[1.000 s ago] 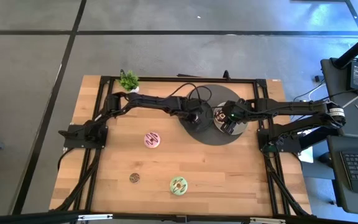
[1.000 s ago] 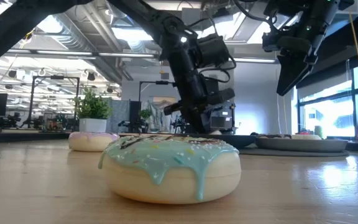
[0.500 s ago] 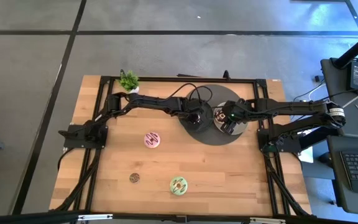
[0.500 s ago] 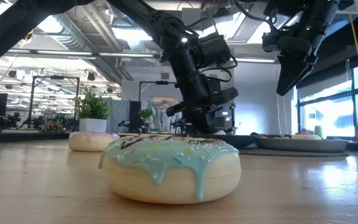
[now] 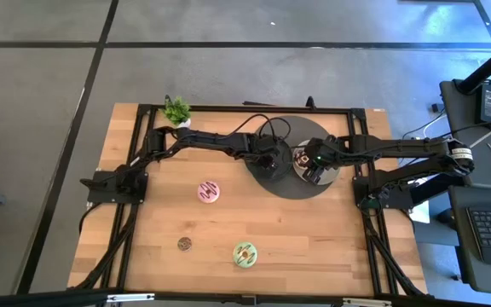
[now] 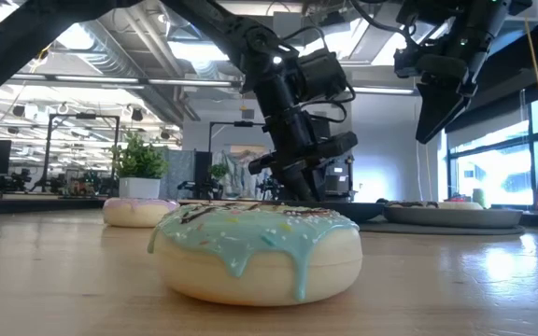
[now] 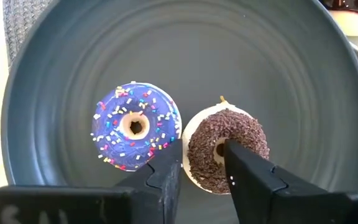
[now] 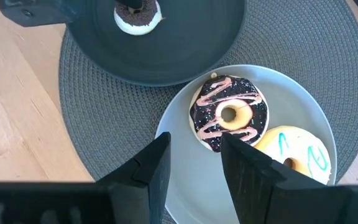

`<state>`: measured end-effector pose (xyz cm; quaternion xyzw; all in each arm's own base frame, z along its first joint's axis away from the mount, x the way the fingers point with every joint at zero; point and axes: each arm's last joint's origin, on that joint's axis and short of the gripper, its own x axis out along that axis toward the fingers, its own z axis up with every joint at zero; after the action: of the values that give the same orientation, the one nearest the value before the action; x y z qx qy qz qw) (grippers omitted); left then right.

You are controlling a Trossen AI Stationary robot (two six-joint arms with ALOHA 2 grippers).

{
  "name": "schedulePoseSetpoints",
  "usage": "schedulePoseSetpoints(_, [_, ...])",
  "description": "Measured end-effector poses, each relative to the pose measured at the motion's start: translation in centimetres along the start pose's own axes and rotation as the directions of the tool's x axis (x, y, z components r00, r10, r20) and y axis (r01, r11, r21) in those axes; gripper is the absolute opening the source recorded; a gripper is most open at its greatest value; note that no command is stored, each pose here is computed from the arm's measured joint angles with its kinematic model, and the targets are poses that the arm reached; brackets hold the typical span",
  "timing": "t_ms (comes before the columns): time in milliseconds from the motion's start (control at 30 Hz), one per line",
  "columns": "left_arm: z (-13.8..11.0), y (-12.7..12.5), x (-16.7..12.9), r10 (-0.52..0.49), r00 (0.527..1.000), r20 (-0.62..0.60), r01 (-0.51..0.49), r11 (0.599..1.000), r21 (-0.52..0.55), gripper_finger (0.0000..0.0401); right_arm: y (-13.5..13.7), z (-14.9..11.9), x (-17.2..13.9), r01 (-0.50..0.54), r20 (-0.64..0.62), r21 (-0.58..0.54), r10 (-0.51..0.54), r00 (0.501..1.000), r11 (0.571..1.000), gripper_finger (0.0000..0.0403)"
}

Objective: Pick & Place donuts
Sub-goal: Put the small black donut on the black plate, then put the large purple donut on the gray plate

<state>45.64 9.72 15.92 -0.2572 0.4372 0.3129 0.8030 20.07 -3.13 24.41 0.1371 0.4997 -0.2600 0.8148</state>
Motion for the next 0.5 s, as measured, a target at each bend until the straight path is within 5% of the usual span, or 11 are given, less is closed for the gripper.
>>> schedulePoseSetpoints(500, [0.7,-0.2,-1.5,-0.035,0.999,0.022,0.035,0.999,-0.004,0.0134,0.0,0.0,0.0,0.0,0.0,-0.001,0.0,1.0,1.0,0.0143])
